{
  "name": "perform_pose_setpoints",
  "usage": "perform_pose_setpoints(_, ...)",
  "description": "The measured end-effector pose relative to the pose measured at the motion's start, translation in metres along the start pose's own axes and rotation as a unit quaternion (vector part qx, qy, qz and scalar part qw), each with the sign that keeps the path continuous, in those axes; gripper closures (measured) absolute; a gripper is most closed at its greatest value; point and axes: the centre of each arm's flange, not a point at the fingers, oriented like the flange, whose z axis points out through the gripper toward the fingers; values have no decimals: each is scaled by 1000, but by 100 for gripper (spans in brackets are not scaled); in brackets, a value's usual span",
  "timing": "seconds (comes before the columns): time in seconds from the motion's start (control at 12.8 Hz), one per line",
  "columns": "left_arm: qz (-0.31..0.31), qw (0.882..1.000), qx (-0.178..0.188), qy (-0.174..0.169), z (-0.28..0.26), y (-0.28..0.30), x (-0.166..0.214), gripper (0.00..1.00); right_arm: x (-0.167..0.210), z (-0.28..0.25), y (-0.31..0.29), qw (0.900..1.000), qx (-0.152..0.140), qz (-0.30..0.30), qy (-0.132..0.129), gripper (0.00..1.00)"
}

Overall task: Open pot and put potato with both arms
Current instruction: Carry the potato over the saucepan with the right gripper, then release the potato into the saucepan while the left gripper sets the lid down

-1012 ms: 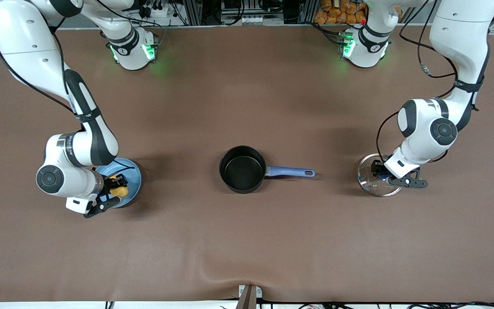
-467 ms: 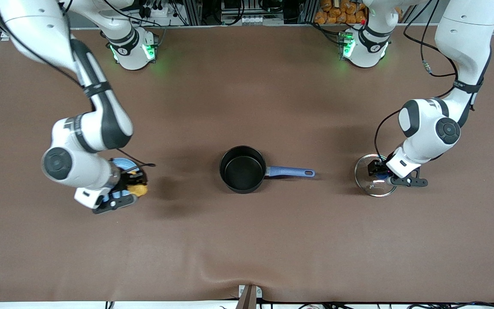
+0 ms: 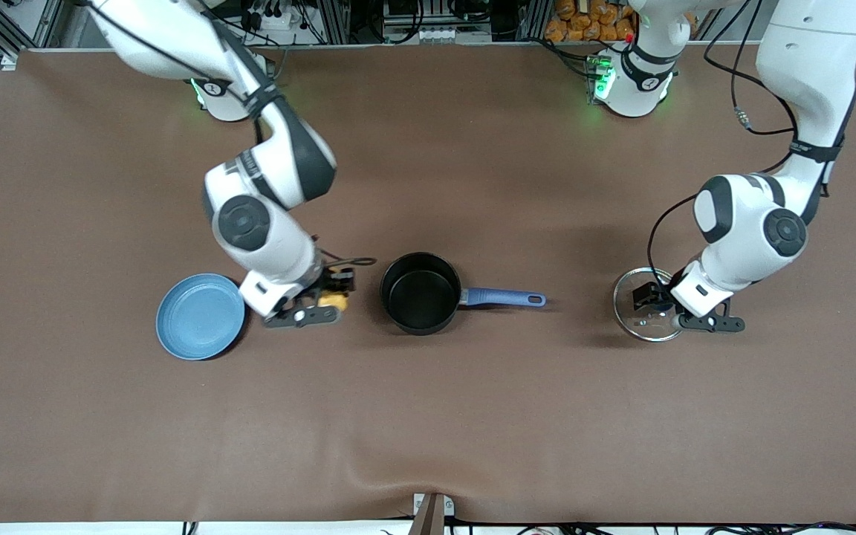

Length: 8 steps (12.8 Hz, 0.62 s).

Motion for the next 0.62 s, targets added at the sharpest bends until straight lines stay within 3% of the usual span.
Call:
perform_pose_setpoints(0.31,-23,999,-8,-26,-72,23,29,0,-35,23,-80,999,22,29,28,41)
perform_pose_setpoints(0.62,-27,997,-8,-67,-158,46,37,0,-37,54,-107,997,37,47,43,41)
